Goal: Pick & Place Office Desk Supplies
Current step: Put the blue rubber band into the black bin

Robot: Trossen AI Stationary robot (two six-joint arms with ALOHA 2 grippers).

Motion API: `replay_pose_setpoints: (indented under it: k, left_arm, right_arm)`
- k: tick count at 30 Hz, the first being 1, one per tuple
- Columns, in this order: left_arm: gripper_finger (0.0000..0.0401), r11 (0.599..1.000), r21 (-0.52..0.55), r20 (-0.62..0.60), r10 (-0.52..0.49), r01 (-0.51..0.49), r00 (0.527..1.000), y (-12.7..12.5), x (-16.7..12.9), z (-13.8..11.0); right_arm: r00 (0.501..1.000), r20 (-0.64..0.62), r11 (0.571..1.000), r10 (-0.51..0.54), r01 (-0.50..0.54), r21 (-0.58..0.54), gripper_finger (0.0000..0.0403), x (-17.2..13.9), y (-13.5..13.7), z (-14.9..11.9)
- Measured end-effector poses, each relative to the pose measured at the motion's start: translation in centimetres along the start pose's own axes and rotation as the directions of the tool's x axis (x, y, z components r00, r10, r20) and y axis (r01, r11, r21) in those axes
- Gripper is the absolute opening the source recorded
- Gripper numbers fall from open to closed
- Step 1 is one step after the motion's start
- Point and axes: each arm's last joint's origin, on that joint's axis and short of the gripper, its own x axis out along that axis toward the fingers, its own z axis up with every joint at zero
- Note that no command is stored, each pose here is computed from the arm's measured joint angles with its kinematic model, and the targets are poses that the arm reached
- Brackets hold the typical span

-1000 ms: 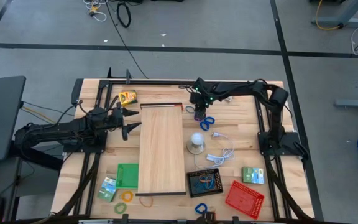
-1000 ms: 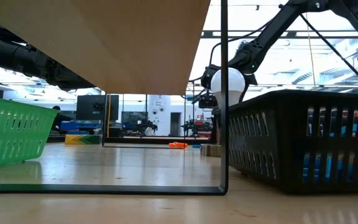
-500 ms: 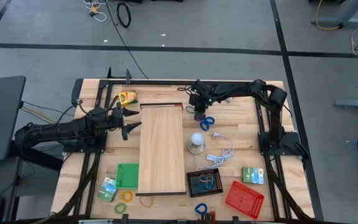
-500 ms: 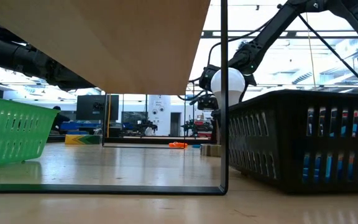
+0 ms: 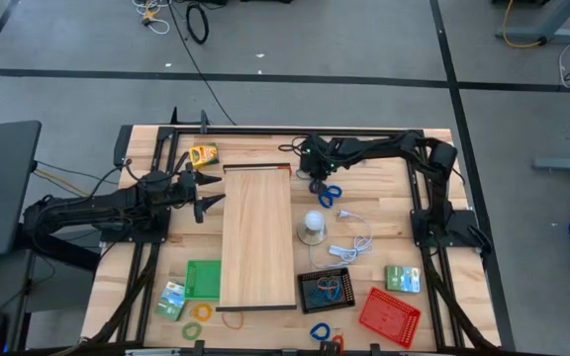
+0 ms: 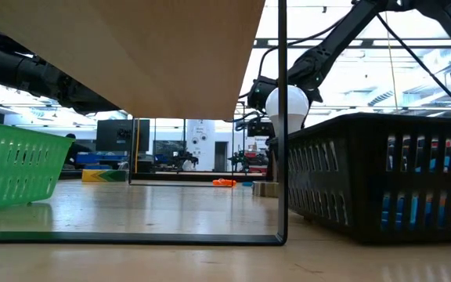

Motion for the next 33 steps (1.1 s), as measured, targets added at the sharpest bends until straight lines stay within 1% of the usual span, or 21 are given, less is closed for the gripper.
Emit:
replay_pose_setpoints:
  k: [3, 7, 15, 20, 26, 28, 31, 33]
  left_arm:
    - [0.0273, 1.0, 0.002, 0.0, 0.0, 0.0, 1.0, 0.0, 0.0, 0.0]
    - [0.0273, 1.0, 0.007, 0.0, 0.0, 0.0, 1.0, 0.0, 0.0, 0.0]
    - [0.0273, 1.0, 0.018, 0.001, 0.0, 0.0, 1.0, 0.0, 0.0, 0.0]
    - [0.0273, 1.0, 0.02, 0.002, 0.0, 0.0, 1.0, 0.0, 0.0, 0.0]
    - [0.0273, 1.0, 0.026, 0.003, -0.001, 0.001, 1.0, 0.0, 0.0, 0.0]
    - [0.0273, 1.0, 0.028, 0.003, -0.001, 0.001, 1.0, 0.0, 0.0, 0.0]
    - [0.0273, 0.999, 0.036, 0.004, -0.001, 0.001, 1.0, 0.0, 0.0, 0.0]
    - [0.0273, 0.999, 0.038, 0.005, -0.001, 0.001, 1.0, 0.0, 0.0, 0.0]
  right_arm:
    - [1.0, 0.023, 1.0, -0.019, 0.019, 0.01, 0.0002, -0.8, 0.1, 0.4]
    - [0.996, 0.02, 0.997, -0.083, 0.083, 0.004, 0.0001, -1.8, 0.3, 0.7]
    - [0.978, 0.053, 0.979, -0.204, 0.202, 0.034, 0.0001, -4.7, -0.2, 1.1]
    - [0.968, 0.109, 0.973, -0.227, 0.222, 0.056, 0.0, -6.9, -0.3, 1.4]
    - [0.946, 0.195, 0.965, -0.258, 0.245, 0.091, 0.0, -9.9, -0.5, 1.7]
    - [0.935, 0.244, 0.965, -0.259, 0.242, 0.097, 0.0, -11.0, -0.5, 1.9]
    - [0.909, 0.355, 0.975, -0.22, 0.207, 0.075, 0.0, -12.8, -0.5, 2.4]
    - [0.879, 0.445, 0.985, -0.172, 0.169, 0.047, 0.0, -14.0, -0.5, 2.8]
